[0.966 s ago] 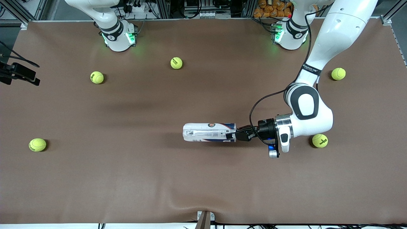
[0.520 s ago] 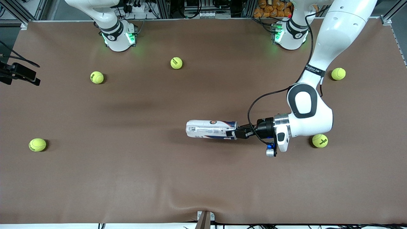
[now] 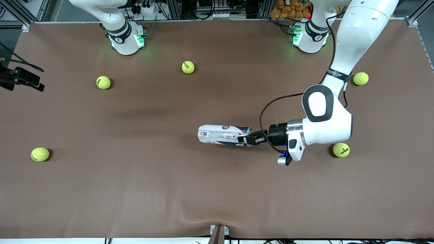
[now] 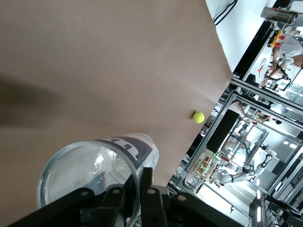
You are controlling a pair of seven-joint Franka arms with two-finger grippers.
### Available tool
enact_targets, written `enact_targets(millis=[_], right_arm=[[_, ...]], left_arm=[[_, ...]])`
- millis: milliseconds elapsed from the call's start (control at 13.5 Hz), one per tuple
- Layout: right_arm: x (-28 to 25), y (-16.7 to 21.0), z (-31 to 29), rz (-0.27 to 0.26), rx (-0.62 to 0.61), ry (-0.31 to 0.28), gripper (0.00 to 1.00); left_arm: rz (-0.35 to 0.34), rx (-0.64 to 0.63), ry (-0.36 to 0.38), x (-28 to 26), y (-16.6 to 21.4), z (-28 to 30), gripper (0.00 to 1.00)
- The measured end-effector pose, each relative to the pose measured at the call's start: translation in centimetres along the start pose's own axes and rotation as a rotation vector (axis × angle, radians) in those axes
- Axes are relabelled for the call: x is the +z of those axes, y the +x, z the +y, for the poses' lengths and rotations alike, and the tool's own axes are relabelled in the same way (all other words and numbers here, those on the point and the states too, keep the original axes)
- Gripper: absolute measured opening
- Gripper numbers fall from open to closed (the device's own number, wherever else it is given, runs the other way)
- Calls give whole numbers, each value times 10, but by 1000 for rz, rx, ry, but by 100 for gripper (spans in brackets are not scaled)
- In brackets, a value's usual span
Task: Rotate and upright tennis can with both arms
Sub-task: 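Tilt the can upward with the left gripper, raising its held end, then stand the can upright on its base with the left gripper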
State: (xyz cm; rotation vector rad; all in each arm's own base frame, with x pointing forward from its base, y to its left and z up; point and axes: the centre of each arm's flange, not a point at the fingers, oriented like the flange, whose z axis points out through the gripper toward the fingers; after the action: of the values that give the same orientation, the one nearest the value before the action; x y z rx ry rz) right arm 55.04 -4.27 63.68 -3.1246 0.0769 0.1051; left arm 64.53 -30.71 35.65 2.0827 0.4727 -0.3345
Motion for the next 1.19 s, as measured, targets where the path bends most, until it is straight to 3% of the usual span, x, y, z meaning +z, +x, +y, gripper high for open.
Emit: enact_targets(millis=[297,743,1189], right_arm=[[5,0,0,-11,1,0,100],[9,1,0,-18,1,7,100],[9,1,0,-20,1,9,100]], left_arm=[[49,29,179,17,-24,32,5],[84,-24,292,57,-63,57,5],[219,40,478,101,-113,80,5]])
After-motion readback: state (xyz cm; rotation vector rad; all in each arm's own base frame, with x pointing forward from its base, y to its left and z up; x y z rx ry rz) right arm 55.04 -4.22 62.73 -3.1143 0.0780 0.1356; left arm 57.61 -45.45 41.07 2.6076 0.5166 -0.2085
